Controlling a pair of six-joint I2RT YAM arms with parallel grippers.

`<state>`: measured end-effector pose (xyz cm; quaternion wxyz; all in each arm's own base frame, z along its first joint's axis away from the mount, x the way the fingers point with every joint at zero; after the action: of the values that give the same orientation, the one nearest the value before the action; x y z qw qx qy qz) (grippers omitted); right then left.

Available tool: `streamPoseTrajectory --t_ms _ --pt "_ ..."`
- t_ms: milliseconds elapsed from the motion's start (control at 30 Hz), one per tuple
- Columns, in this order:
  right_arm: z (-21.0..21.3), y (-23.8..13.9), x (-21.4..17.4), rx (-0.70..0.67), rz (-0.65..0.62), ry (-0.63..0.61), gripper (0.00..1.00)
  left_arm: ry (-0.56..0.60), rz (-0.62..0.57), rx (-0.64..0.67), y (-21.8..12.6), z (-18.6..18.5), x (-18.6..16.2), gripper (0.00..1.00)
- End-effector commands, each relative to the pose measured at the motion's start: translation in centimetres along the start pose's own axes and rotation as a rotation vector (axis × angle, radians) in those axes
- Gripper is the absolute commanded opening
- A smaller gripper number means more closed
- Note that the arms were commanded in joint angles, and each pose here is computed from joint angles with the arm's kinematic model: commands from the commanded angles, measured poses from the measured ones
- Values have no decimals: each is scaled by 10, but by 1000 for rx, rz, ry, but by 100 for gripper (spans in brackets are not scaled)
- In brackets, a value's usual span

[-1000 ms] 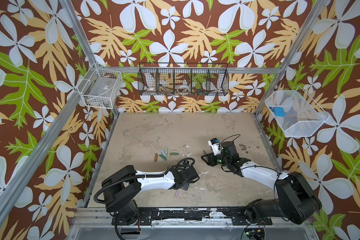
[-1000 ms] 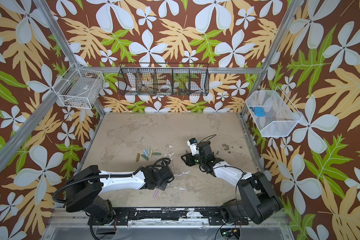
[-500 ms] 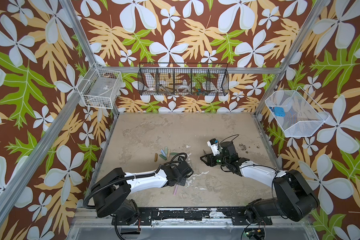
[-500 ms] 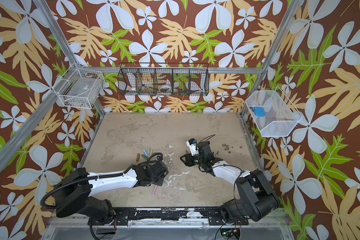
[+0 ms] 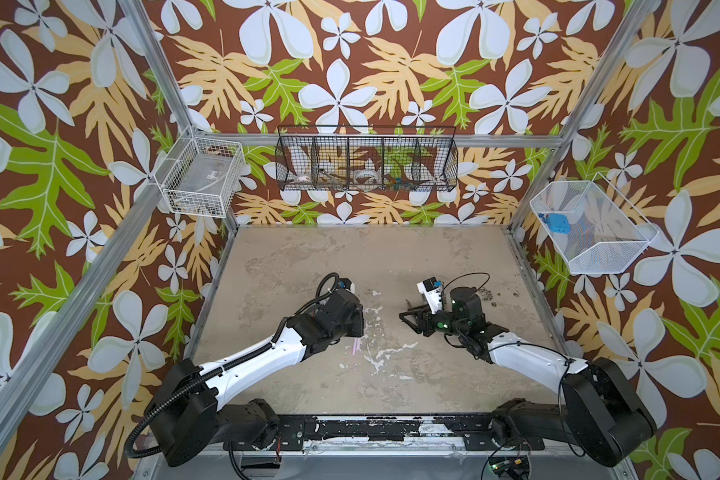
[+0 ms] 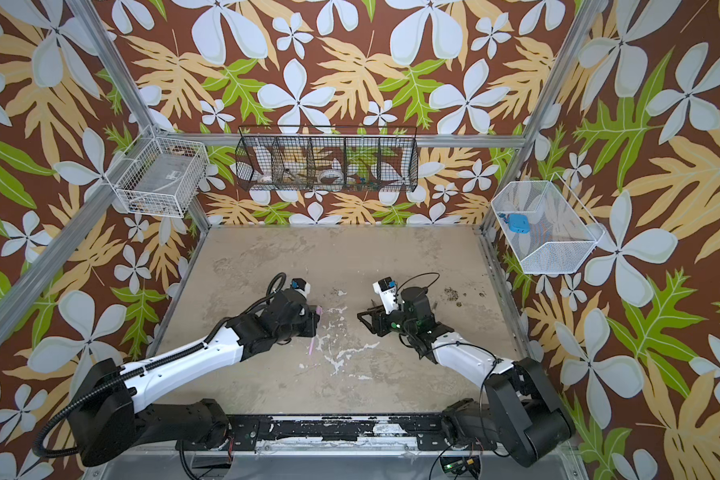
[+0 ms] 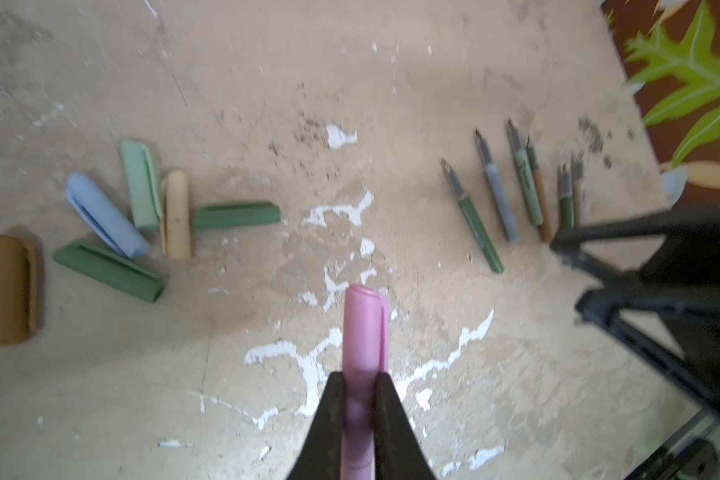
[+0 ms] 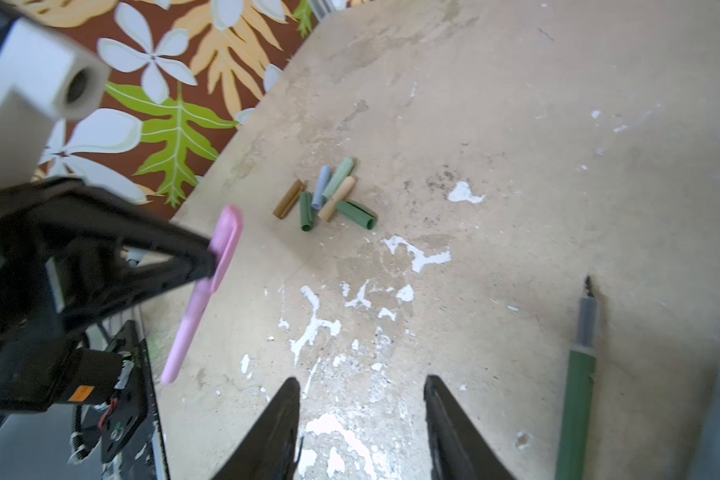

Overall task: Open the pen caps
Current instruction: 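Raise the pink pen upright with left gripper while right gripper closes on its body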

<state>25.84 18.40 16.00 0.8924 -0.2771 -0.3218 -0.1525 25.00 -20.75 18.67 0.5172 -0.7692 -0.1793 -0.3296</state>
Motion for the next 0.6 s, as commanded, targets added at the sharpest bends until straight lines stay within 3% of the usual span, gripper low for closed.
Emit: streamPoseTrajectory --t_ms 0,300,567 --pt "23 -5 7 165 -39 -55 49 -23 -124 -87 -6 -3 29 5" --pt "41 -3 2 336 -38 -43 51 -72 -499 -276 -34 -16 70 5" --pt "52 -4 3 382 -72 -50 52 0 -558 -485 -44 -40 73 4"
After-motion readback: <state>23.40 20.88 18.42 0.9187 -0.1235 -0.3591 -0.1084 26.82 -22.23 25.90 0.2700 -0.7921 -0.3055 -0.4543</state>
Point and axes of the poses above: each gripper's point midway between its finger pads, its own y axis out along the fingers, its own z axis along the line the jaws close on, x = y × z, the point moved 6 cm from there along -y, back along the fingers, and after that the axes turned 11 degrees about y, right-handed, at the moved point
